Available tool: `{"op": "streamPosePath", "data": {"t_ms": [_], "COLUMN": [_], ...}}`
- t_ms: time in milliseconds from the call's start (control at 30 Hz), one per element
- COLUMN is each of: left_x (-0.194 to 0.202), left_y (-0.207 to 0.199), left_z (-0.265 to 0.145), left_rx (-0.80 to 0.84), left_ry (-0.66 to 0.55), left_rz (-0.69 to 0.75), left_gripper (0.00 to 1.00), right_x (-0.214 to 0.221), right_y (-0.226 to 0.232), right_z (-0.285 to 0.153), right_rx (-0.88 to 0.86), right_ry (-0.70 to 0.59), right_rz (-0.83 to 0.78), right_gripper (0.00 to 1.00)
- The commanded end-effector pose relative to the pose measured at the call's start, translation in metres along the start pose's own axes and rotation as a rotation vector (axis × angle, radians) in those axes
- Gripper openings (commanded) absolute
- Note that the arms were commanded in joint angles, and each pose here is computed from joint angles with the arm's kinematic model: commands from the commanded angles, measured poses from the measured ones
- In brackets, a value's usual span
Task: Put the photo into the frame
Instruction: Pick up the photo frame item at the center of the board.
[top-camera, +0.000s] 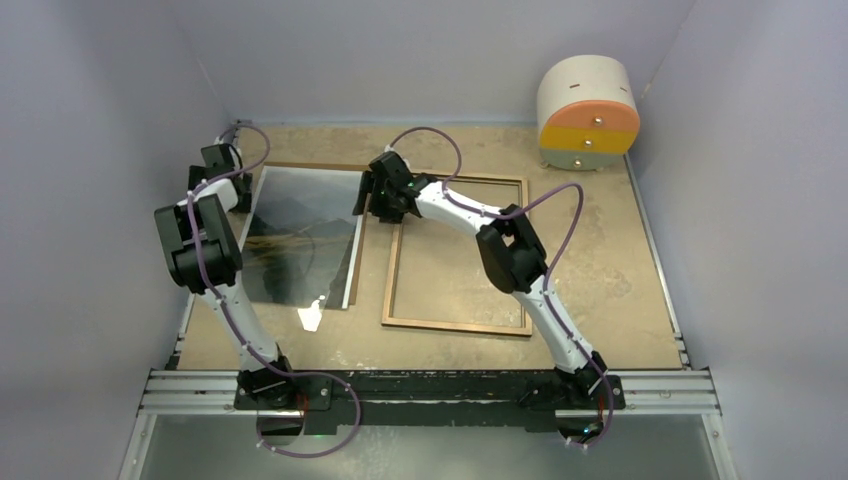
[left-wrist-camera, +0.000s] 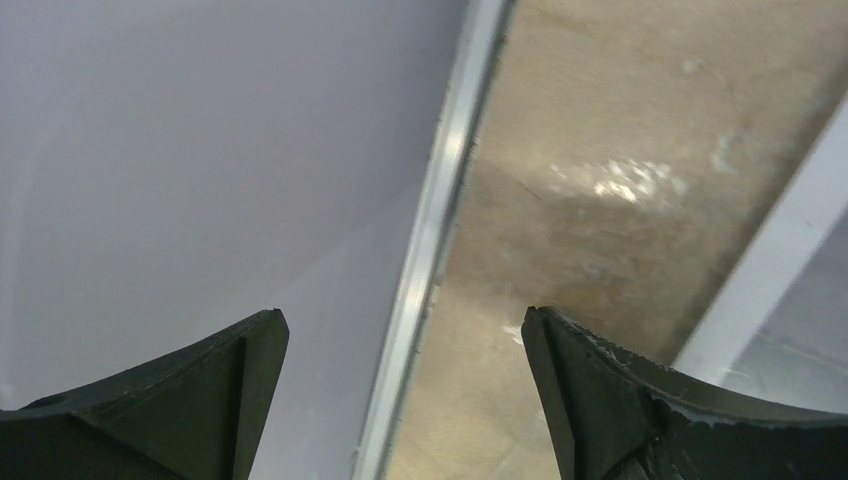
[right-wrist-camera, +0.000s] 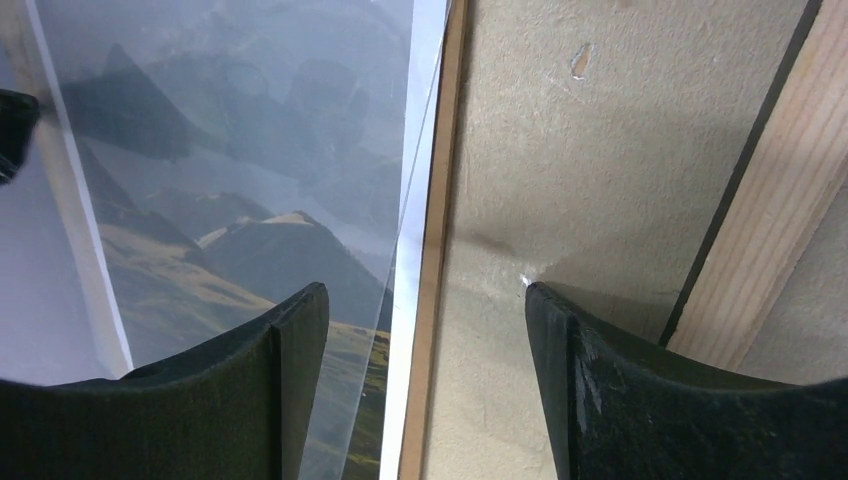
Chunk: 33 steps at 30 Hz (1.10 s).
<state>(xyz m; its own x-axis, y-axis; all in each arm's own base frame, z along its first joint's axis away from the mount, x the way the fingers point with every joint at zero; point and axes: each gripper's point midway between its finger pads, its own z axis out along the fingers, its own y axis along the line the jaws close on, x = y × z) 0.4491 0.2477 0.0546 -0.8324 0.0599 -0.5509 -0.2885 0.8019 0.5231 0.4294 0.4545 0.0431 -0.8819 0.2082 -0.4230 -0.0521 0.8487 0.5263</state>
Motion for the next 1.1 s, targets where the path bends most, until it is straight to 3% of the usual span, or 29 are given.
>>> {"op": "streamPosePath", "data": {"t_ms": [0, 667, 1067], "left_x": [0.017, 0.065, 0.076], "left_y": [-0.029, -0.077, -0.085], "left_z": [-0.001, -0.028, -0.03], "left_rx": [0.097, 0.274, 0.266], "left_ry": [0.035, 0.09, 0.096], "left_rz": [-0.006, 0.101, 0.144], "left_gripper": [0.95, 0.95, 0.94], "right_x": [0.003, -0.01, -0.035], "right_y": [-0.024, -0.034, 0.043], "right_z": [0.015, 0.037, -0.009], "right_rx": [0.042, -0.066, -0.471], "right_ry": [0.032, 0.043, 0.032], "right_rz": [0.074, 0.338, 0.445], "right_gripper": [0.75, 0.7, 0.61]}}
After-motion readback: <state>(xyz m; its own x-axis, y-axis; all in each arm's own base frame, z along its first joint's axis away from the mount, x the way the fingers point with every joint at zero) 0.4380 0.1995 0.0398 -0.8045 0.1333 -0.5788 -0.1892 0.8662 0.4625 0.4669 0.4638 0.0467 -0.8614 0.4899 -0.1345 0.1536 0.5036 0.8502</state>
